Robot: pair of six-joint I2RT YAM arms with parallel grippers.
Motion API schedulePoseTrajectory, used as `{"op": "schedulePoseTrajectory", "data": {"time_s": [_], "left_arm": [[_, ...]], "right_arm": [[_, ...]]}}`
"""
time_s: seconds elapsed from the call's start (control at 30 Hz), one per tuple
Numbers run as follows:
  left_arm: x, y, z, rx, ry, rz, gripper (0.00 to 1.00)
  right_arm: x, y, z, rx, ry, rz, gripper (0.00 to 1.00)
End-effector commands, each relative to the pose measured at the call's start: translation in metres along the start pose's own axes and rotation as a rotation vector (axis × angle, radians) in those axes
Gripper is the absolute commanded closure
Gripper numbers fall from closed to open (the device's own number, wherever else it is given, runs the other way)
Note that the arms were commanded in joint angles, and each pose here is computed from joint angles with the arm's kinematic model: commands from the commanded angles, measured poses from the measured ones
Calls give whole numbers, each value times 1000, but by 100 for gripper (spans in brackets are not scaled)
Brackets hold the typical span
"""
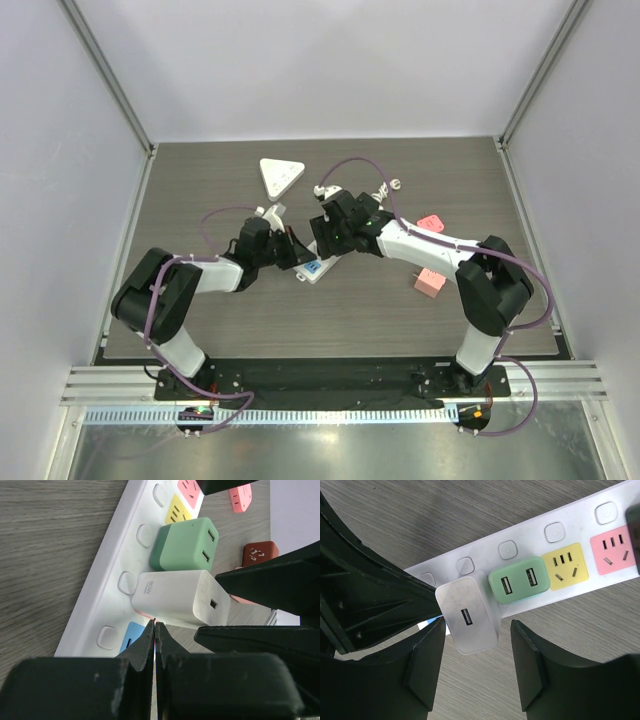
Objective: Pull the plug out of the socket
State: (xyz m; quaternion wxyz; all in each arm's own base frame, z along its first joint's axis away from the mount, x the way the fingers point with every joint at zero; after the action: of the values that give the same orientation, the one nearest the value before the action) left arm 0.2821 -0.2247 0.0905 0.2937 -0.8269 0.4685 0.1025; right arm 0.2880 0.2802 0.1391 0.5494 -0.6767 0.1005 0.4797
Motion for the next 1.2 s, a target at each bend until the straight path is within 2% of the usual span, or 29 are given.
{"op": "schedulePoseTrajectory", "data": {"time_s": [0.0,0.3,0.73,0.93,1.0,1.03,1.17], "left_arm": [[-2,-5,1,17,-27,-48,100],[-5,-2,6,-11,-64,-55,100],[-1,1,11,-17,-114,-38,100],[2,2,11,-12,-134,-27,100],[2,3,12,-15,-144,-23,100],[2,4,13,-17,-147,-23,100],[4,3,15,-24,-166,-20,100]], "right_arm": [[-2,-6,4,-7,-31,-36,40],[8,-3,8,-16,-35,-28,40],[21,-6,21,-61,-16,-36,49],[19,-14,20,-76,3,-64,64],[17,-17,19,-79,9,-84,81],[16,-19,19,-87,6,-93,98],[11,-24,18,-93,19,-130,99]]}}
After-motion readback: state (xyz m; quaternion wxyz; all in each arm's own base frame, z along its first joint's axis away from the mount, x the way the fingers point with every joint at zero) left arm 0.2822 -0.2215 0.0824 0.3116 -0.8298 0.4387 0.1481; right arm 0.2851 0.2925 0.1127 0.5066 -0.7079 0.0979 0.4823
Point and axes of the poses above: each gripper's point midway between its finger pads, its own x axis out along the fingers, its own z axis along the line the jaws close on, y = z × x, the point moved 6 cm from there along -x, back along the fingers, and after that the axes turned 7 degrees about -x, right-handed, at the moved point
